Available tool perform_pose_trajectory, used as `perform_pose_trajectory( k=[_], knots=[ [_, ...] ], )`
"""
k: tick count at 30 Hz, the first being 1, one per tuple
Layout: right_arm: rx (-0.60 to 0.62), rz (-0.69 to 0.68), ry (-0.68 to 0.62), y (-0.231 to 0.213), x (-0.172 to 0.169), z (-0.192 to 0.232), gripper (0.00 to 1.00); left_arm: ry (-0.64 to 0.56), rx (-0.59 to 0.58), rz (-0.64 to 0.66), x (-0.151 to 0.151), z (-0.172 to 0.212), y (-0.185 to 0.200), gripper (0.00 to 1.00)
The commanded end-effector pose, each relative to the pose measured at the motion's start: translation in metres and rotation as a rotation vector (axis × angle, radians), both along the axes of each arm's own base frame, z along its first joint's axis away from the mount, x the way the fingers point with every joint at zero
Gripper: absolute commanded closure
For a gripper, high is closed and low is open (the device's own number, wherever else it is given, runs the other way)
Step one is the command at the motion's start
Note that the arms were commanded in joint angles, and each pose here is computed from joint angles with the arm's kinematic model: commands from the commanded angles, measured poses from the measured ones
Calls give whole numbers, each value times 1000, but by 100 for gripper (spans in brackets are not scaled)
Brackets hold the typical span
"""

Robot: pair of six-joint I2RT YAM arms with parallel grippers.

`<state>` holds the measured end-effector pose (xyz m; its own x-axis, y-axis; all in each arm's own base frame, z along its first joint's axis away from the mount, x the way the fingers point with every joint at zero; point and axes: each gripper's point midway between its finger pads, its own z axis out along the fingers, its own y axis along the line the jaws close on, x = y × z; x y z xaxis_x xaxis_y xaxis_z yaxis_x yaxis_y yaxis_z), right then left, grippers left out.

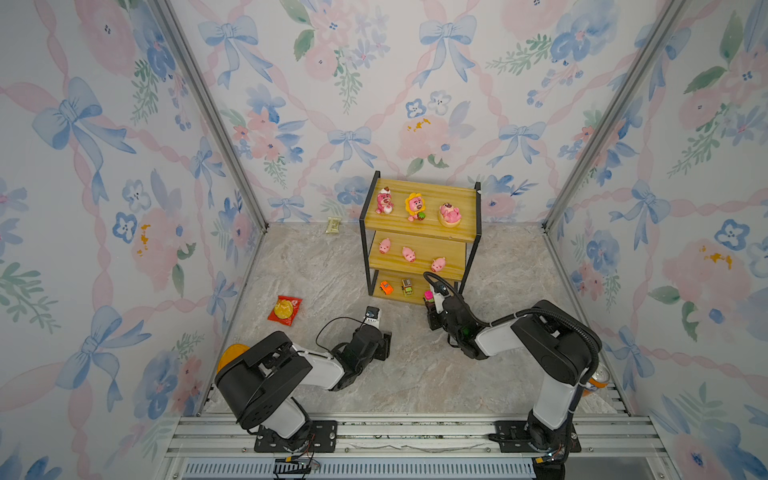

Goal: Place and organize the plastic toys onto the shelf
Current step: 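Carry the truck onto the bottom shelf board beside the striped-roof truck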

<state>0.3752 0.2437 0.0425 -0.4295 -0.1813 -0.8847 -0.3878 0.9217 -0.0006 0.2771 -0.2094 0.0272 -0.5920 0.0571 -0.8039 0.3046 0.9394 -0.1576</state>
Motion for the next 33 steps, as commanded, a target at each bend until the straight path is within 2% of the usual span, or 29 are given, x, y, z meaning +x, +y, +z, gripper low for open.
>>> perform_pose_trajectory(
  k=[1, 33],
  knots=[
    [10, -16, 1, 1, 9, 1, 82, 16, 44, -5, -3, -7, 4, 35],
    [30, -45, 66, -2, 13, -17, 82, 24, 57, -5, -1, -12, 4, 35]
  ],
)
